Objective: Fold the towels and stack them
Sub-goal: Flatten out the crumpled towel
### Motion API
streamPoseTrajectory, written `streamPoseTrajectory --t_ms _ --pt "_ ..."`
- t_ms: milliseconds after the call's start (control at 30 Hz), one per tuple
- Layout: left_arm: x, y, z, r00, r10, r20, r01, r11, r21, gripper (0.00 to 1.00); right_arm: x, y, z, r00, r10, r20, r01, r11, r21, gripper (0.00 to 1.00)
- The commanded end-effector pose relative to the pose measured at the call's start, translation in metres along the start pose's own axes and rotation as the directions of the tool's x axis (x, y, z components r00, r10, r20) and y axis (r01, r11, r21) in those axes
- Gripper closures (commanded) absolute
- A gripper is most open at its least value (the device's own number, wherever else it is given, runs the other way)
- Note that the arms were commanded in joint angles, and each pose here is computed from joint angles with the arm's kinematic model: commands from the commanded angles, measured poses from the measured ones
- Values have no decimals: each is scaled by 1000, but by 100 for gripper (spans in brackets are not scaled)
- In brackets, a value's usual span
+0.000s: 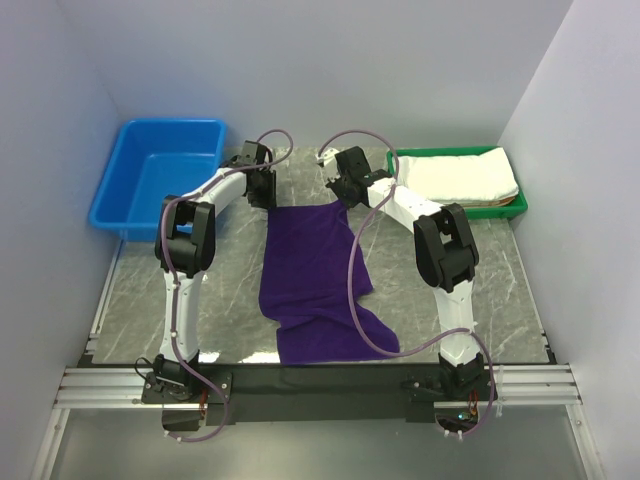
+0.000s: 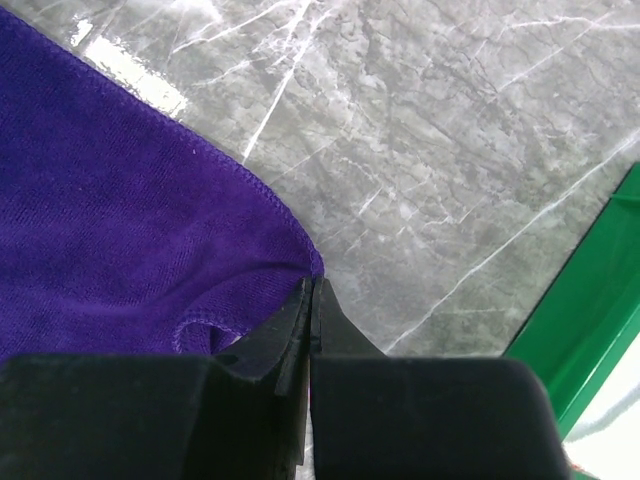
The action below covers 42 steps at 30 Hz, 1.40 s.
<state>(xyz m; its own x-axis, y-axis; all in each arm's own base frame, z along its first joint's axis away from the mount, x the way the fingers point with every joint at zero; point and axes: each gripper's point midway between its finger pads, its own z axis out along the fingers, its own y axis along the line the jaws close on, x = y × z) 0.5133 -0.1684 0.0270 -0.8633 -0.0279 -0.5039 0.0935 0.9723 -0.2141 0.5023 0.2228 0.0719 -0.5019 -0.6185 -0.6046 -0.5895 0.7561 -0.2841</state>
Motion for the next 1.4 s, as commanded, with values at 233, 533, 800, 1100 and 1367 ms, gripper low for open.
streamPoseTrajectory --t_ms 233,533,800,1100,1367 --pt "40 15 -1 992 -17 -123 6 996 -83 55 -7 -9 -8 1000 -1 20 0 999 38 100" --pt "46 17 -6 991 2 -130 -20 991 -133 35 -6 -8 -12 1000 6 18 -6 999 38 100" --pt "65 21 7 985 15 -170 -53 973 -224 44 -1 -8 -14 1000 10 8 -10 999 45 100" --pt "87 30 21 977 -27 -214 -29 966 -256 65 4 -8 -13 1000 6 -1 -6 999 52 100" --pt "84 33 22 979 -22 -203 -35 961 -273 93 1 -11 -10 1000 -1 4 1 998 66 100"
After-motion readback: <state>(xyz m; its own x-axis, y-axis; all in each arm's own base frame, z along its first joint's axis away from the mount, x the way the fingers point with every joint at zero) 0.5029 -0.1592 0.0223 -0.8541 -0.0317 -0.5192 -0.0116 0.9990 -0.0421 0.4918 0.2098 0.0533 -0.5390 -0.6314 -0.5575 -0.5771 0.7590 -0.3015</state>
